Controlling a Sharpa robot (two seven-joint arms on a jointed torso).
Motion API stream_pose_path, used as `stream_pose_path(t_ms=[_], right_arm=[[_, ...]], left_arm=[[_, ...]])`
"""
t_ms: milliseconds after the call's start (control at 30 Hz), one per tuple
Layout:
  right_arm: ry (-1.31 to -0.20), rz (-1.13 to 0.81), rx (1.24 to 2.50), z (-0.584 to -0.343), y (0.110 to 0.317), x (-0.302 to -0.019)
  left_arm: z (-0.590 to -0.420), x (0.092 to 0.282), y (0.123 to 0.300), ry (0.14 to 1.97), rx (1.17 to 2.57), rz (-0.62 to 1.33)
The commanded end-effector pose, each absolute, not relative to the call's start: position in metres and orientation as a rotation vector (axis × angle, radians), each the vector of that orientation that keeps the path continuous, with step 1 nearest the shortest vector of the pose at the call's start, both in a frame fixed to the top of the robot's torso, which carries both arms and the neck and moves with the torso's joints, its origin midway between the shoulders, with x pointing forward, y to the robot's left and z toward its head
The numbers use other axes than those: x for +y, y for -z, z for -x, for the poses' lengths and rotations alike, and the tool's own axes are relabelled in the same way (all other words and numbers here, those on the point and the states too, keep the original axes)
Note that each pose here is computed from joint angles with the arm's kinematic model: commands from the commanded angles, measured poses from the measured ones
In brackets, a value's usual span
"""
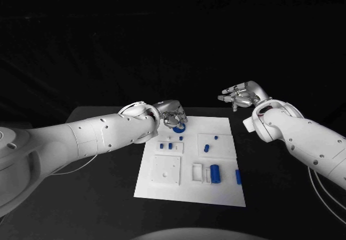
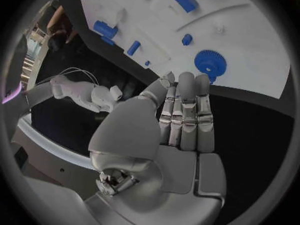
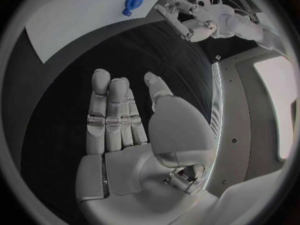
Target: Assemble the parts on the task board
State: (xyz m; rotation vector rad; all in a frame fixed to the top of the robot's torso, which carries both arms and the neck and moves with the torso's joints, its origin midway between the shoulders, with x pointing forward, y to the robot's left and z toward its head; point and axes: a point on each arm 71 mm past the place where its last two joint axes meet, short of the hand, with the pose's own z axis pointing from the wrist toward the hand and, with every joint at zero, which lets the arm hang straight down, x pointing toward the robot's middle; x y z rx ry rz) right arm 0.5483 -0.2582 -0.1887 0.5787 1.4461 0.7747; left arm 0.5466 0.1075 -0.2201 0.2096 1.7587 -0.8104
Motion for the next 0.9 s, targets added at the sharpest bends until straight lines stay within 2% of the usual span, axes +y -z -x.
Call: stream_pose_path(t_ms=[33,333,900], right_arm=[[-0.794,-0.571,1.437,-0.548,0.188,-0.255],[-0.8,-0.569,1.433,-0.548,0.187,-0.253],[-0.804,-0.567,1.429,-0.548,0.186,-0.252]], left_arm=[[-0.543,0.102,0.224,0.788,1.773,-0.39],[-0.543,0.097,0.238,0.714,1.838,-0.498],[-0.541,0.094,0.253,0.71,1.881,-0.52]])
